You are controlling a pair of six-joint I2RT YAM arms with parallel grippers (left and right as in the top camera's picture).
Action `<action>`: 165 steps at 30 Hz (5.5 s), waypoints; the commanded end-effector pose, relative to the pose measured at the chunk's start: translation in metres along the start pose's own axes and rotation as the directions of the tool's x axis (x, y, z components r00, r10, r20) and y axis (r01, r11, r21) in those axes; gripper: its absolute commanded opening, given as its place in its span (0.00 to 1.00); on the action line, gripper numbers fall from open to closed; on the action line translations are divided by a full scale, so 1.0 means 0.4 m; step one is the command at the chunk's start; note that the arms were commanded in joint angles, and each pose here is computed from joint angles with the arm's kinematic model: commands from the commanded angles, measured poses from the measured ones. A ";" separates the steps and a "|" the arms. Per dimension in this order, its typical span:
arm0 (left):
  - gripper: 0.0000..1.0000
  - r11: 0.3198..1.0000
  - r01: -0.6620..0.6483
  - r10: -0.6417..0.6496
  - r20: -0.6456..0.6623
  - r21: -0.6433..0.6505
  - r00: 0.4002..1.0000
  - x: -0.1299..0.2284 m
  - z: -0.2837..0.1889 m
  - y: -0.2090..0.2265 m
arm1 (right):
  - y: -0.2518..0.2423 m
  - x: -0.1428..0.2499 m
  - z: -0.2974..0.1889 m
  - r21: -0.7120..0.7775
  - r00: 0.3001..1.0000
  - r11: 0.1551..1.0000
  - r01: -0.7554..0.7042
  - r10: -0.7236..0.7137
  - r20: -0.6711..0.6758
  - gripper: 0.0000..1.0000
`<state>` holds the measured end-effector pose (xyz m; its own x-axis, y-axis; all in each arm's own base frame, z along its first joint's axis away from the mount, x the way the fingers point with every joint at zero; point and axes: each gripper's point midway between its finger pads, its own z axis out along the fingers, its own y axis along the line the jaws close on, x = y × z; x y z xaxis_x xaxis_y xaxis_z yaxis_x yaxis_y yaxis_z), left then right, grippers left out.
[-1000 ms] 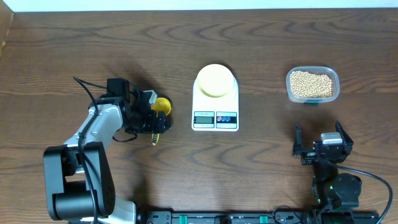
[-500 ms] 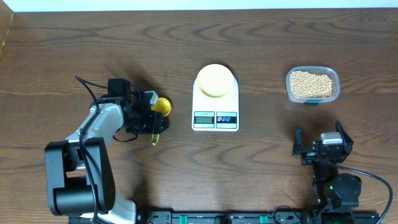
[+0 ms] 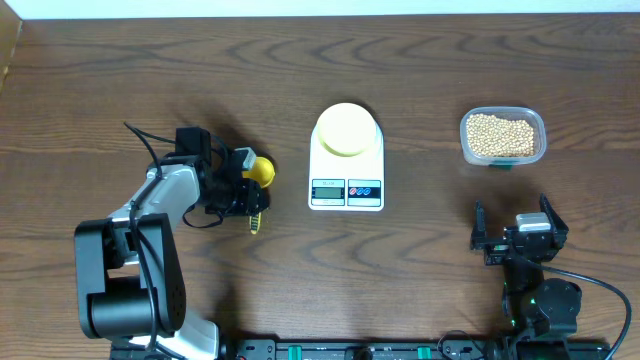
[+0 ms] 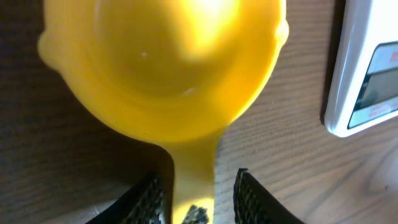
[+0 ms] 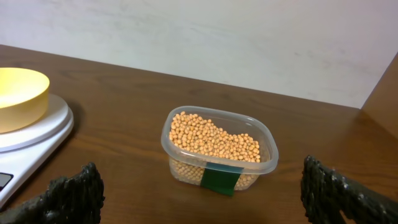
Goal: Scoop item into bowl and weigh 50g on scale
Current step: 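Reach the left gripper to the yellow scoop handle and grasp it, then lift the yellow scoop with the left gripper and carry it toward the scale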
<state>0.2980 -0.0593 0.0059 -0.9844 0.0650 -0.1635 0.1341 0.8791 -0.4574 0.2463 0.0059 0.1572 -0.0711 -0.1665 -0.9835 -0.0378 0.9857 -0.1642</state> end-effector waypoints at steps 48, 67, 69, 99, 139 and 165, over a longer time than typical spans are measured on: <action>0.07 0.894 0.066 -0.280 0.437 0.444 0.855 -0.141 -0.431 -0.348 | 0.000 0.004 0.000 0.000 1.000 1.000 -0.008 0.008 -0.002 0.99; 0.79 0.834 0.515 -0.330 0.571 -0.198 0.752 -0.033 -0.417 -0.010 | 0.000 0.004 0.000 0.000 1.000 1.000 -0.008 0.008 -0.002 0.99; 0.80 0.739 0.651 -0.430 0.624 -0.173 0.653 -0.022 -0.434 0.040 | 0.000 0.004 0.000 0.000 1.000 1.000 -0.008 0.008 -0.002 0.99; 0.72 0.190 0.967 -0.778 0.574 -0.171 0.254 0.034 -0.144 0.254 | 0.000 0.004 0.000 0.000 1.000 1.000 -0.008 0.008 -0.002 0.99; 0.19 0.437 0.895 -0.772 0.474 -0.087 0.423 -0.032 -0.172 0.160 | 0.000 0.004 0.000 0.000 1.000 1.000 -0.008 0.008 -0.002 0.99; 0.19 0.683 0.558 -0.664 0.083 0.471 0.743 -0.098 -0.267 -0.398 | 0.226 -0.342 -0.197 -0.693 0.845 0.719 -0.047 0.399 0.356 0.99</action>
<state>0.3062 -0.1378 0.1714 -0.7976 -0.5960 0.0928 -0.4182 0.4356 -0.7971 0.1956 0.1017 0.2646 0.2877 0.1828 -0.9401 -0.6106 0.7913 -0.0330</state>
